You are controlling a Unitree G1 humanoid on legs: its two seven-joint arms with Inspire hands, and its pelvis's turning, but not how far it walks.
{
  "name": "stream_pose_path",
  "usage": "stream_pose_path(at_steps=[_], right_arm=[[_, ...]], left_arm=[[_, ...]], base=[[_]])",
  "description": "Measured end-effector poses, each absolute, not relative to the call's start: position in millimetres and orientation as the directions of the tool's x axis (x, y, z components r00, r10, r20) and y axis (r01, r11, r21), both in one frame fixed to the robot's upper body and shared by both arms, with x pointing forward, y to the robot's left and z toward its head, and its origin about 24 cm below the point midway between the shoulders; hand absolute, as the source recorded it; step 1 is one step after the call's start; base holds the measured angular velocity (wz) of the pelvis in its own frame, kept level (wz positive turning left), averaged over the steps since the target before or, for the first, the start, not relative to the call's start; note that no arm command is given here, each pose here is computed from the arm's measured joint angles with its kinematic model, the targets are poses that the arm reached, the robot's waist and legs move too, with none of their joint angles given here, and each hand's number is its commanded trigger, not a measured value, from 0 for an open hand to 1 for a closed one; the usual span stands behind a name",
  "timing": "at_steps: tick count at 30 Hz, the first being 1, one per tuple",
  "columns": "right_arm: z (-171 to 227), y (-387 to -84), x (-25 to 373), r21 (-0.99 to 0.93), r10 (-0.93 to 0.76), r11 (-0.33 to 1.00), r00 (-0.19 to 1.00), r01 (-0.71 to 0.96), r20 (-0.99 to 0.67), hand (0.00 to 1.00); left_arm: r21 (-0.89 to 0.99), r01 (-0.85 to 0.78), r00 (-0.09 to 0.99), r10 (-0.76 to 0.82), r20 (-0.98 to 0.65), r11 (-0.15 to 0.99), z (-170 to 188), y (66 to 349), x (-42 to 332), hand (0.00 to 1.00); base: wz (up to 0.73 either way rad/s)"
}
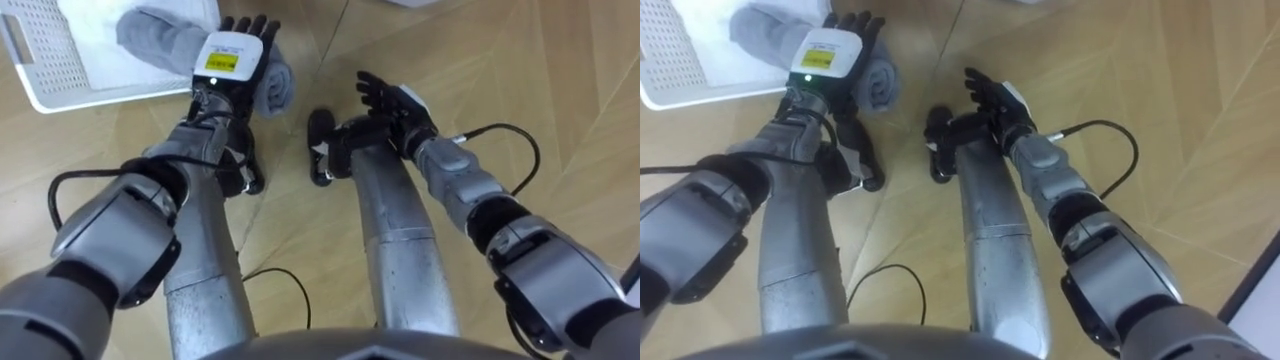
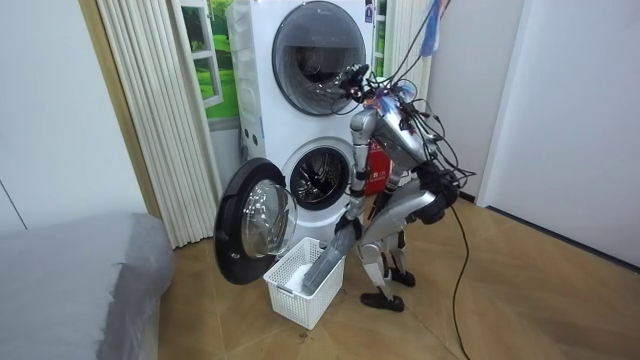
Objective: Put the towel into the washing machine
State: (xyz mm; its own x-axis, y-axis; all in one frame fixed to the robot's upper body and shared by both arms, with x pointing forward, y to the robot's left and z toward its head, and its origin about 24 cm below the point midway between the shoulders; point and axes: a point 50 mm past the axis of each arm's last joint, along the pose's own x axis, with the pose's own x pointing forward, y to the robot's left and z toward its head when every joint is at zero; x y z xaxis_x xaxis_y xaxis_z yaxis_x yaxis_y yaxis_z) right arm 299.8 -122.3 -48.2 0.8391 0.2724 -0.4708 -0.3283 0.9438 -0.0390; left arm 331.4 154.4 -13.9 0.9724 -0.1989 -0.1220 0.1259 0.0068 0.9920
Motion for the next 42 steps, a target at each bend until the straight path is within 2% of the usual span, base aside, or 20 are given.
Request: stream_pose_path(at_steps=[15,27,33,42], right_arm=[[-50,-121,301,0.023,0.295,0.945,0.82,-0.327,-0.49,0.0],[-75,-132,275,-0.014,0.263,0.944,0.776,-0.33,-0.574,0.0],[-86,-139,261,-0.068,0.241,0.933,0.755,-0.352,-0.611,0.0],[-81,-137,267,-0.148,0.242,0.904,0.766,-0.401,-0.596,0.0]], left_arm=[[0.988,0.152,0.967,-0.202,-0.153,-0.021,-15,160,332,1.0],[0.974,0.227,0.953,-0.212,-0.217,0.021,-34,148,316,1.0],[0.964,0.204,0.971,-0.159,-0.177,0.173,-41,149,307,1.0],[0.925,-0.009,1.0,0.015,0.003,0.379,-22,163,317,1.0]], base=[[-0.01],[0.04],[0.11],[0.12]])
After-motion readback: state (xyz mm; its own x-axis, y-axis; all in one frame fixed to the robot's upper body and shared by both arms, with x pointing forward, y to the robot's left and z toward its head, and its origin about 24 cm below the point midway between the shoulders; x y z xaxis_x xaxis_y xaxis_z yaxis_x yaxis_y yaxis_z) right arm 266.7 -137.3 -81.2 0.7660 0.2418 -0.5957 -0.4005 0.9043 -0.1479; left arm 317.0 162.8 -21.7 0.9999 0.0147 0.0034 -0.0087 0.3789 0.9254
